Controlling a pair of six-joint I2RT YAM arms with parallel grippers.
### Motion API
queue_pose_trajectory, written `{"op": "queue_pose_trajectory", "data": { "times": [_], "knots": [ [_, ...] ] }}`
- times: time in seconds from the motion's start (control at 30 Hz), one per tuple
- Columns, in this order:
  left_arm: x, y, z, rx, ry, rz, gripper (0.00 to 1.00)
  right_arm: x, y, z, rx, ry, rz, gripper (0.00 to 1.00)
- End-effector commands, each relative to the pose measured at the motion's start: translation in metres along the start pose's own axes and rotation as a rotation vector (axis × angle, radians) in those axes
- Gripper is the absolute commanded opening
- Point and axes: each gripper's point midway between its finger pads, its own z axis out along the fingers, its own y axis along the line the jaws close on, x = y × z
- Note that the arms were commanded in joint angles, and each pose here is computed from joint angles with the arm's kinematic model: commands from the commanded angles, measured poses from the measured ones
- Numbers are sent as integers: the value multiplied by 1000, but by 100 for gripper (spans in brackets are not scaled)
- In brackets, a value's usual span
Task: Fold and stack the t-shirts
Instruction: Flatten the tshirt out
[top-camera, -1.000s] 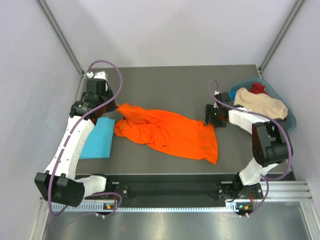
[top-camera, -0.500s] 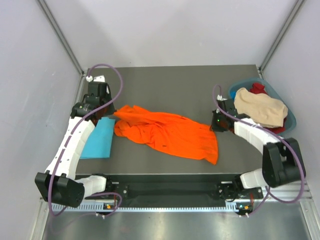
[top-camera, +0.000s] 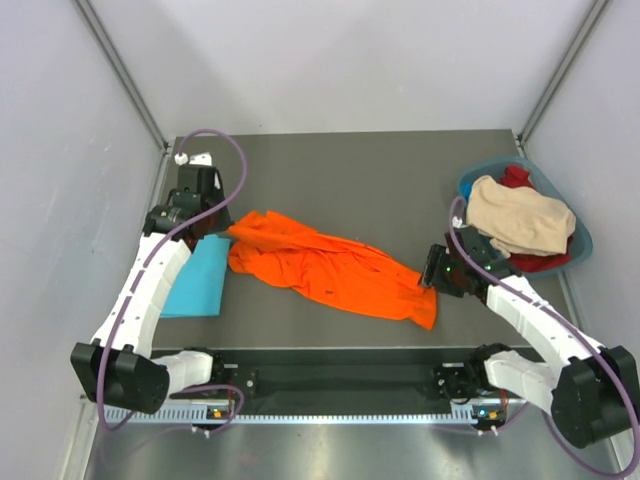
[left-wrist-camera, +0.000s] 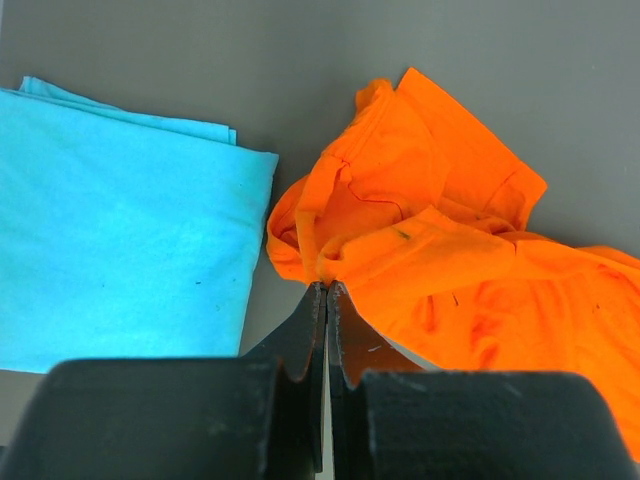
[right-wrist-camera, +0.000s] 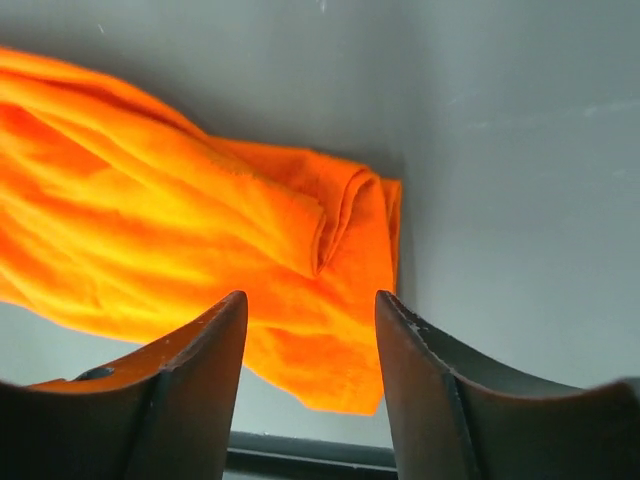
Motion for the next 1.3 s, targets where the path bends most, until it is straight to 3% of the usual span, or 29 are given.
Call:
{"op": "queue_pose_trajectory", "data": {
  "times": [0.0, 0.07, 0.2, 0.3, 0.4, 0.53, 0.83, 1.27],
  "knots": [
    [0, -4, 3, 17, -6, -10, 0, -40, 9, -12, 23, -126, 13, 53],
    [2, -4, 4, 20, -2, -10, 0, -50, 12, -5, 19, -132, -23, 42],
    [1, -5, 4, 26, -5, -9, 0, -72, 22, 7, -5, -148, -72, 35],
    [0, -7, 3, 33, -7, -8, 0, -70, 20, 17, -28, -119, -56, 38],
    [3, -9, 5, 46, 1, -9, 0, -63, 22, 25, -66, -78, -44, 48],
    [3, -10, 7, 50, 6, -13, 0, -51, 25, 29, -103, -52, -44, 31],
    [2, -12, 10, 48, 7, -24, 0, -7, 18, 30, -127, 18, -63, 18],
    [6, -12, 12, 50, 11, -32, 0, 28, 39, 16, -204, 44, -131, 26]
  ]
}}
